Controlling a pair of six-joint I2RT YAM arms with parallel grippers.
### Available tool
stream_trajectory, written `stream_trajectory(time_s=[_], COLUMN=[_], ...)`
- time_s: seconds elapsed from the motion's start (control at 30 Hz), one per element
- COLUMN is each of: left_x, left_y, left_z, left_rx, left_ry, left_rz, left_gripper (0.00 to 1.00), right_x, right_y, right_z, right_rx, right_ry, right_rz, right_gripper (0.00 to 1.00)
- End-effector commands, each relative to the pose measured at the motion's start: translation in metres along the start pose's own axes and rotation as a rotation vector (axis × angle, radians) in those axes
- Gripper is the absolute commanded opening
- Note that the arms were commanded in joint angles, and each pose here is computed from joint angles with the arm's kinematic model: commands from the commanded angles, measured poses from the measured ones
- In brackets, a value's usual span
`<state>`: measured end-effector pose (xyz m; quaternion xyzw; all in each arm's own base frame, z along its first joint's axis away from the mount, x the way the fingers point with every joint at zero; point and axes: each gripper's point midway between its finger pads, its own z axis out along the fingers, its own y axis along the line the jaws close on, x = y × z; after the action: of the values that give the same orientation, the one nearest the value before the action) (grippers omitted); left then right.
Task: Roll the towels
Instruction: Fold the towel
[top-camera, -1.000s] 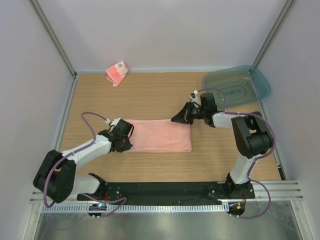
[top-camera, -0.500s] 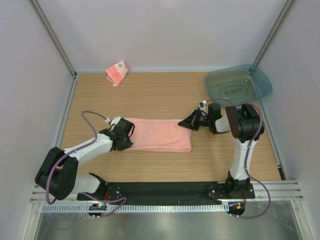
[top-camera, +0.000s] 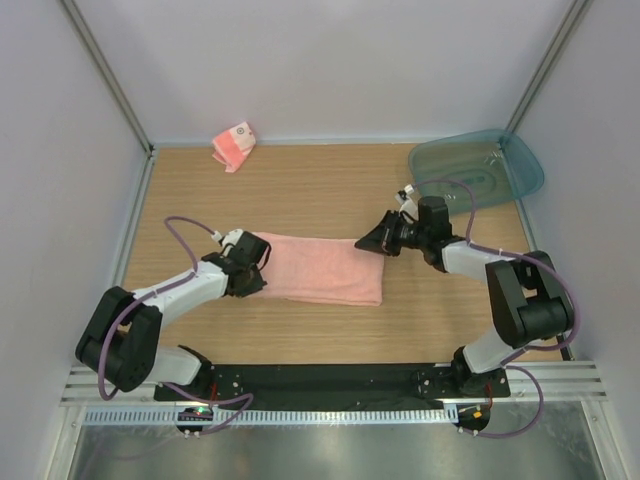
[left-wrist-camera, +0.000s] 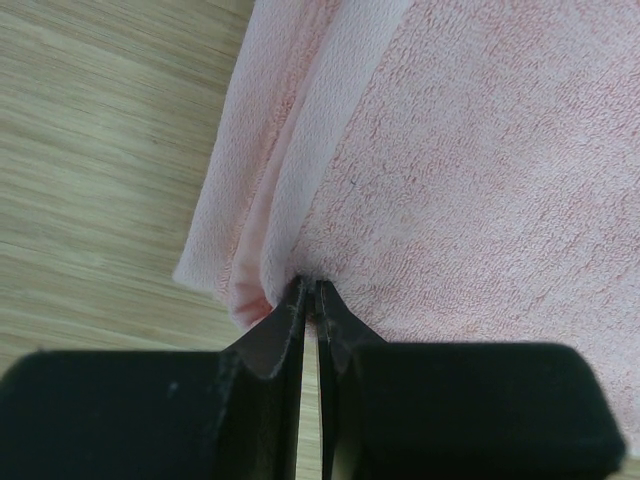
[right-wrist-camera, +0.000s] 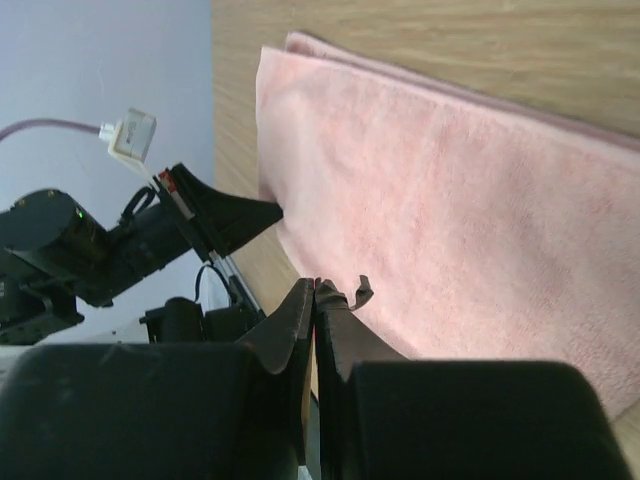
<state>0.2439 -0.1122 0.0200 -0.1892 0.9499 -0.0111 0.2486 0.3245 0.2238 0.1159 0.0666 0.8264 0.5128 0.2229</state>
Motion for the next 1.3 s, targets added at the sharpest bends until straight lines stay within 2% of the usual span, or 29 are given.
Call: stream_trajectory(time_s=[0.0,0.13,0.3,0.47,0.67,0.83,0.9,1.03,1.27], left_x=[-0.004,-0.009,-0.017,-0.021,-0.028,-0.037,-0.037,-0.035,-0.036], left_y=[0.014,0.020,0.035,0.041,0.034,0.034,0.033,0.031,0.034], left_z=[0.005,0.004,0.001,0.001,-0.001,-0.006,-0.004,0.001,0.001], left_rx=[-0.061,-0.076,-0.095,-0.093,-0.077,-0.086,-0.088,-0.084,-0.095], left_ry=[-0.014,-0.010,-0.013,-0.012,-0.023,-0.050,-0.044,-0.031,-0.038], left_rz=[0.001,-0.018,-0.038,-0.052,-0.038,-0.029,-0.028,-0.029,-0.026], left_gripper=[0.08,0.07,0.07,0.06,0.05,0.06,0.05,0.05,0.05], right_x=[0.043,0.073,0.099,0.109,0.098,0.082,0.094,0.106,0.139], right_y=[-0.035,-0.063,-0.094,-0.106,-0.077,-0.025,-0.016,-0.023,-0.080], right_z=[-0.002,0.001,-0.001,-0.009,-0.019,-0.030,-0.030,-0.029,-0.021], right_rx=[0.086,0.082,0.109,0.175,0.147,0.107,0.119,0.123,0.225], right_ry=[0.078,0.127,0.123,0.125,0.097,0.036,0.074,0.095,0.156], right_rz=[0.070,0.148,0.242,0.240,0.166,0.016,-0.006,0.006,0.122], right_gripper=[0.09,0.09,0.06,0.07,0.15,0.22,0.24,0.24,0.21])
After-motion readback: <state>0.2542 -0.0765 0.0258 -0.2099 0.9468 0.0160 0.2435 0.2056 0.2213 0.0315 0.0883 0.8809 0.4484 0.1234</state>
